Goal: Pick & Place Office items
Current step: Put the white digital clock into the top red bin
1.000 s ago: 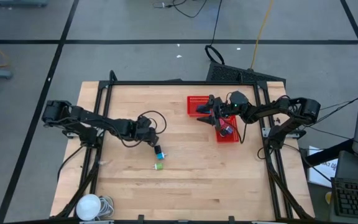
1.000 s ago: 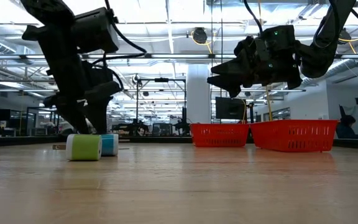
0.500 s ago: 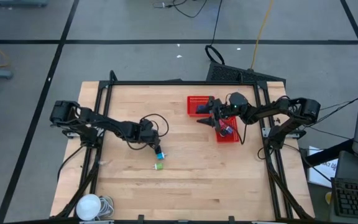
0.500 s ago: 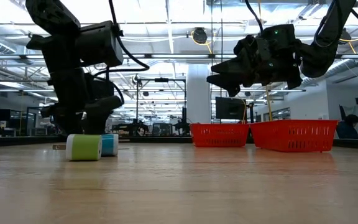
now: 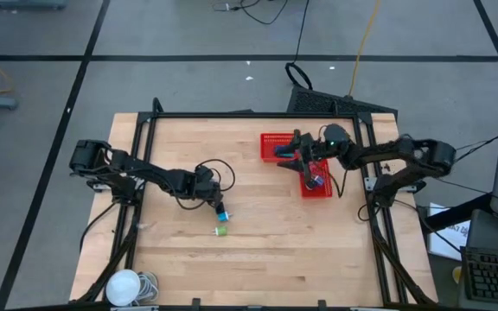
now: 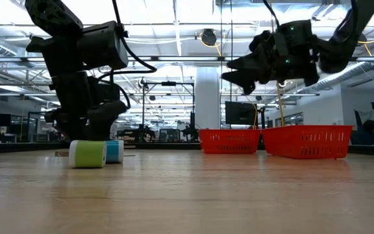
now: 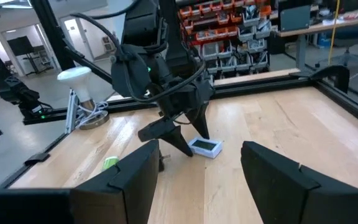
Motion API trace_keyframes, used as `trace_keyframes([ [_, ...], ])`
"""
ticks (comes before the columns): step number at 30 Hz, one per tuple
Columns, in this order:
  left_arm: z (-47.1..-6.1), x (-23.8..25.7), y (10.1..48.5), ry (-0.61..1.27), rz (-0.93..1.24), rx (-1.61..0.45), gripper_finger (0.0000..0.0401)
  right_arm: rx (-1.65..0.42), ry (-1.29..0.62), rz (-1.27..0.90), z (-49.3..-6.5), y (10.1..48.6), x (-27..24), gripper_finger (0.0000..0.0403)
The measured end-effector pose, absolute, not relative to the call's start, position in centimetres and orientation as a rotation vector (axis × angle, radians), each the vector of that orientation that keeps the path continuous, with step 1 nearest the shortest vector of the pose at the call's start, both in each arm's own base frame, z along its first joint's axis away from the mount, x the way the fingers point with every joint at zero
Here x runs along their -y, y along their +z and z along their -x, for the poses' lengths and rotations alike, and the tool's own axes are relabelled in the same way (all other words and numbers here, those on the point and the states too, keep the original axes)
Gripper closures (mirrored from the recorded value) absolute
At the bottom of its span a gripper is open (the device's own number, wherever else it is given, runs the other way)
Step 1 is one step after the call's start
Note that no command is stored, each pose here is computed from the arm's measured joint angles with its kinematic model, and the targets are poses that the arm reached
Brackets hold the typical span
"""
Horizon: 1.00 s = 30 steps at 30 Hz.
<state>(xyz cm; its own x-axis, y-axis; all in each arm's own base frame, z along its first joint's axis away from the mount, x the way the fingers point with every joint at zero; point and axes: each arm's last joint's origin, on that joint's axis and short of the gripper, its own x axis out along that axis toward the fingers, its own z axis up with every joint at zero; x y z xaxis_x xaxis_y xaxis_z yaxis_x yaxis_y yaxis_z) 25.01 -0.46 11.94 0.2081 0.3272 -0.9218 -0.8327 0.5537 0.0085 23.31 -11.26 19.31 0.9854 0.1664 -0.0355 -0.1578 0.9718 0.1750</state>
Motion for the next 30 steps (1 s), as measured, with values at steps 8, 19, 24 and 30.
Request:
trace_keyframes([
  [8,-25.0,0.5,11.9,0.858,0.552,-1.085,0.0119,-0.128,0.109,-0.187,-18.9,22.9,10.5,0.0187],
  [19,-25.0,0.5,11.9,0.848,0.541,-1.093,0.0119,-0.231,-0.191,-0.089,-14.0,24.6,8.4,0.0187],
  [24,-24.9,0.5,11.9,0.846,0.534,-1.099,0.0119,-0.209,-0.189,-0.089,-12.8,23.9,7.6,0.0187],
  [30,-24.9,0.5,11.8,0.843,0.527,-1.107,0.0119,-0.135,-0.200,-0.122,-11.9,22.0,6.9,0.0189],
])
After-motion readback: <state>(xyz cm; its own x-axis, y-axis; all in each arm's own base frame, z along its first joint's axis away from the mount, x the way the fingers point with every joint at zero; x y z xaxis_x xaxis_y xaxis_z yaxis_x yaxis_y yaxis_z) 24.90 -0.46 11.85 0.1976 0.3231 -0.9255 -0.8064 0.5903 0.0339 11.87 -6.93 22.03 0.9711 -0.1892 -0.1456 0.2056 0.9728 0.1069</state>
